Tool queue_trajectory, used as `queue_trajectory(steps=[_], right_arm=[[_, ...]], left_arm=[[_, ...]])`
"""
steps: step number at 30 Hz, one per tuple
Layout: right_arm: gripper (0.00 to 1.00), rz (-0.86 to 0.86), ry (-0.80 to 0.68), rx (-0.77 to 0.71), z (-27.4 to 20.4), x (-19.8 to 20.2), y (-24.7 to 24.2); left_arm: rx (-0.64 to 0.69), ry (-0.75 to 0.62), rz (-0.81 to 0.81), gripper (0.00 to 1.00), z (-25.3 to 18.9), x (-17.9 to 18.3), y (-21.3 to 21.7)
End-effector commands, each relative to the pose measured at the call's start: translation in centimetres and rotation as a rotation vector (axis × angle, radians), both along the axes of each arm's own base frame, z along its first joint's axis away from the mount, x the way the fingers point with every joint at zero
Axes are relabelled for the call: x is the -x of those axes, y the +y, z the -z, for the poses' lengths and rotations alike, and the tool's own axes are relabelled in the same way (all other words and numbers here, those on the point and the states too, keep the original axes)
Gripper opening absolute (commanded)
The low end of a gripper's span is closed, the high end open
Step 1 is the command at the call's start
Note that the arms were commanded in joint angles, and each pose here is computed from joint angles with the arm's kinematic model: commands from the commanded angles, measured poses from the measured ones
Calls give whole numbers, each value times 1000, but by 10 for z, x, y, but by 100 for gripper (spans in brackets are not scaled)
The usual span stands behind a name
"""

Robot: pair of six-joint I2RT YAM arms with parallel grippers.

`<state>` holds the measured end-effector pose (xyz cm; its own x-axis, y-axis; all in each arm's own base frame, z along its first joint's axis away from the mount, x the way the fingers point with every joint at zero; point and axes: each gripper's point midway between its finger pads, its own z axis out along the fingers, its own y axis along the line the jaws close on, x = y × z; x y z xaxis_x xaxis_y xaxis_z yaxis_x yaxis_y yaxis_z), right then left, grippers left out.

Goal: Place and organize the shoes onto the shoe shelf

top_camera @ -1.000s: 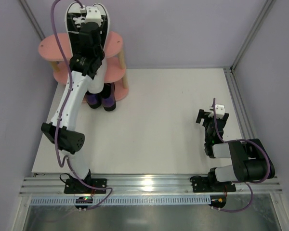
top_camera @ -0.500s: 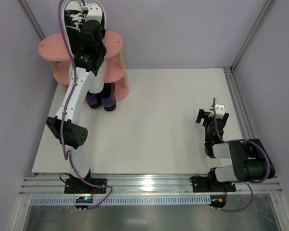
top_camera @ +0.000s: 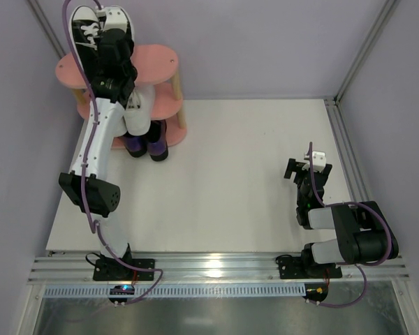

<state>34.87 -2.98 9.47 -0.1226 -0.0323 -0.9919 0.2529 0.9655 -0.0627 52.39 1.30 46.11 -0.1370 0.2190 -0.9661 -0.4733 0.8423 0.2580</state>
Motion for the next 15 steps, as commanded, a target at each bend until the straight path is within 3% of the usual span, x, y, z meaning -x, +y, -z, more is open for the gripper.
queue_trajectory(steps=[1,8,15], right_arm=[[97,-5,-106,-29,-27,-8,2],[97,-4,-110,-29,-28,-9,2],[97,-5,-106,-29,-27,-8,2]], left_arm=[[78,-271,24,0,-86,38,11],[103,-179,98,0,-52,28,-3],[148,-189,120,0,-50,31,-7]])
